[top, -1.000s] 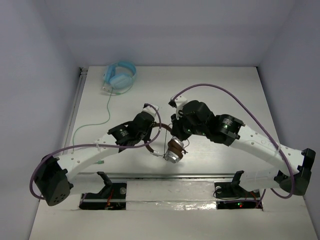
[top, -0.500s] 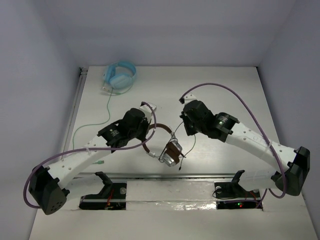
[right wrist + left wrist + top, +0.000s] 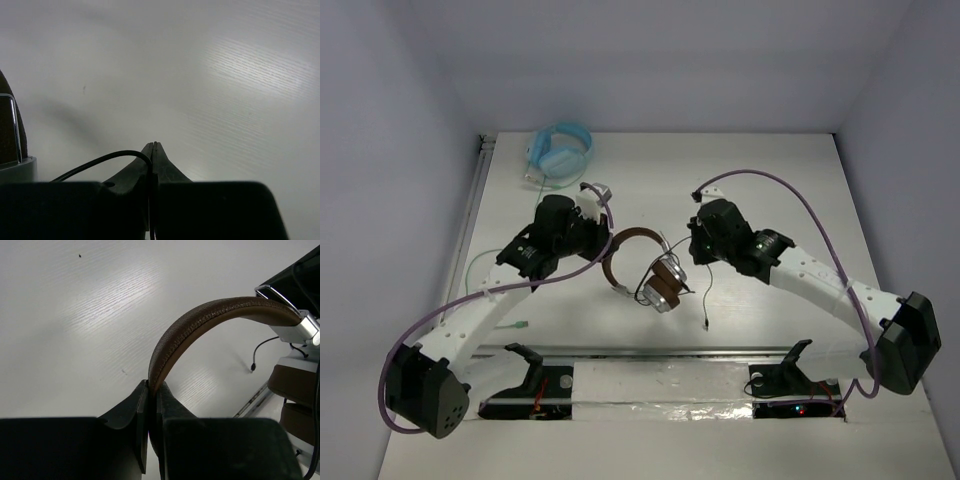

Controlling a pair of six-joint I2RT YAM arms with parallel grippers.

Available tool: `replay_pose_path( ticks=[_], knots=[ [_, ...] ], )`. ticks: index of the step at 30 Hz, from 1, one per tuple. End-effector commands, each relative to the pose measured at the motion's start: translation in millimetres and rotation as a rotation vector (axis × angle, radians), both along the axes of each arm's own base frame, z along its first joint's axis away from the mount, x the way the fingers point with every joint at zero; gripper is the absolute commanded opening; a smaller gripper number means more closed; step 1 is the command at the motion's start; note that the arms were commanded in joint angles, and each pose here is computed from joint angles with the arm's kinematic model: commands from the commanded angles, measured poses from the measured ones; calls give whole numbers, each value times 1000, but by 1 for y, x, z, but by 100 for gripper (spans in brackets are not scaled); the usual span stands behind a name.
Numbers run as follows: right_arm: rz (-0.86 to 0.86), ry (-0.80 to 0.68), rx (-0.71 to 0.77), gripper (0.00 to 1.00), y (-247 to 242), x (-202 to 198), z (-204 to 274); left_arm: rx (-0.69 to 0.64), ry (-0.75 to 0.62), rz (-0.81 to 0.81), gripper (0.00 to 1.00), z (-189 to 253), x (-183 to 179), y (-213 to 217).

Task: Wrap the headphones

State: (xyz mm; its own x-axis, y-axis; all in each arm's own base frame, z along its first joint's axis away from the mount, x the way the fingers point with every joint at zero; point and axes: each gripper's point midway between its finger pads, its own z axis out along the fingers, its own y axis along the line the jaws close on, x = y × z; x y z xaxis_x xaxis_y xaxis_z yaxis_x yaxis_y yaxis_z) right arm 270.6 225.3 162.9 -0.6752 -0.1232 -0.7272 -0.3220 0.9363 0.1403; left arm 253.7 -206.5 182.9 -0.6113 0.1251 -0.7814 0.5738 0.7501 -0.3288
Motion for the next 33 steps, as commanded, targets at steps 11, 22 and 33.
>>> replay_pose_path(
  ticks=[11, 22, 33],
  knots=[
    [225, -187, 606, 15, 67, -15, 53, -470, -169, -84, 0, 124, -3, -21],
    [263, -148, 689, 20, 91, -8, 12, -558, -214, 26, 0, 156, 2, -10],
    [217, -239, 671, 36, 75, -4, 21, -569, -195, 110, 0, 165, 15, -5]
  ],
)
